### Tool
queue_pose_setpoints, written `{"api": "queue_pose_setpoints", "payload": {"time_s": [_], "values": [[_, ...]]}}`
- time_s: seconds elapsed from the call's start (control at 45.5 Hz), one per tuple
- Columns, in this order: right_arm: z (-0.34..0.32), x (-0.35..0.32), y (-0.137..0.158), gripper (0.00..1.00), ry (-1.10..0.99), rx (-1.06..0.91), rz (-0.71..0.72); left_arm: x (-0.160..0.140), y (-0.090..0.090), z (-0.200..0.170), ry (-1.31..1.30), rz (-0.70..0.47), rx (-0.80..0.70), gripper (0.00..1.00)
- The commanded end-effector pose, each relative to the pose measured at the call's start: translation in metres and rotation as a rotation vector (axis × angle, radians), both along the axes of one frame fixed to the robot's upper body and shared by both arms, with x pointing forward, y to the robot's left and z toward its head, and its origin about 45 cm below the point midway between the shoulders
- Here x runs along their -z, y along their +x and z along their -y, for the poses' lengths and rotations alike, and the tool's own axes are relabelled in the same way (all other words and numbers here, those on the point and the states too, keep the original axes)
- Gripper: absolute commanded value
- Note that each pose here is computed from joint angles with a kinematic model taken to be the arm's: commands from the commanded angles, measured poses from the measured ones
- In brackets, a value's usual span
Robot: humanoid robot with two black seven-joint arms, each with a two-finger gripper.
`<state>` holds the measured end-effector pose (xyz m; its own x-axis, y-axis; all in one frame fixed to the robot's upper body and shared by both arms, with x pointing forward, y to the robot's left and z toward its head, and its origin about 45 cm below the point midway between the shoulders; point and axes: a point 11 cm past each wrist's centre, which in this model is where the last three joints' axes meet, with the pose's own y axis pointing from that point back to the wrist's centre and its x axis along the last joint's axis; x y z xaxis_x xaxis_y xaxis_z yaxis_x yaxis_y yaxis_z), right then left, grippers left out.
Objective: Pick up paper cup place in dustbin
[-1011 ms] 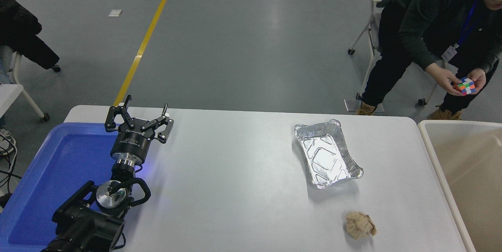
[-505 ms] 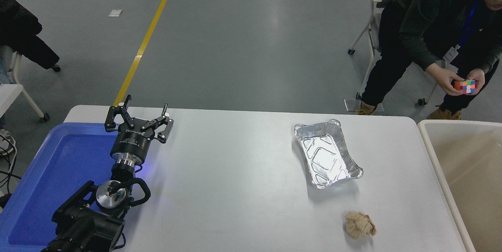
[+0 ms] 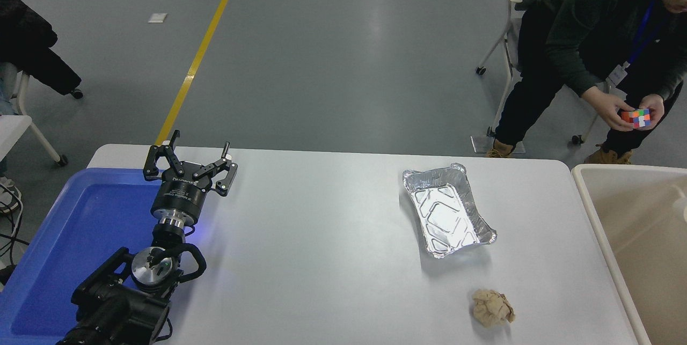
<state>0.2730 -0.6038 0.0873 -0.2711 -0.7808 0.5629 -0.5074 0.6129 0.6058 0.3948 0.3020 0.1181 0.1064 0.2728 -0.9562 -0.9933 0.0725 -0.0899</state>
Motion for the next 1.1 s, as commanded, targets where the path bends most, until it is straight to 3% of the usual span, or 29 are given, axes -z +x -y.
{"api": "queue_pose_setpoints", "payload": {"time_s": [0.0, 0.33, 0.352, 0.396, 0.418, 0.879, 1.077], "values": [[0.0, 0.012, -0.016, 0.0, 0.013, 0.018, -0.023, 0.0, 0.0, 0.0, 0.001, 0.0, 0.0, 0.99], [0.001, 0.023, -0.032, 0.0, 0.032, 0.046, -0.034, 0.0, 0.0, 0.0, 0.001, 0.0, 0.0, 0.99], [0.001, 0.023, -0.032, 0.07, 0.032, 0.048, -0.034, 0.0, 0.0, 0.0, 0.001, 0.0, 0.0, 0.99], [0.002, 0.023, -0.033, 0.76, 0.031, 0.053, -0.032, 0.0, 0.0, 0.0, 0.001, 0.0, 0.0, 0.99], [0.003, 0.023, -0.034, 1.0, 0.031, 0.057, -0.032, 0.0, 0.0, 0.0, -0.001, 0.0, -0.001, 0.99], [0.004, 0.017, -0.027, 1.0, 0.03, 0.059, -0.013, 0.0, 0.0, 0.0, 0.0, -0.001, 0.001, 0.99], [-0.01, 0.008, 0.002, 1.0, 0.058, 0.04, 0.042, 0.0, 0.0, 0.0, 0.0, -0.001, 0.001, 0.99]]}}
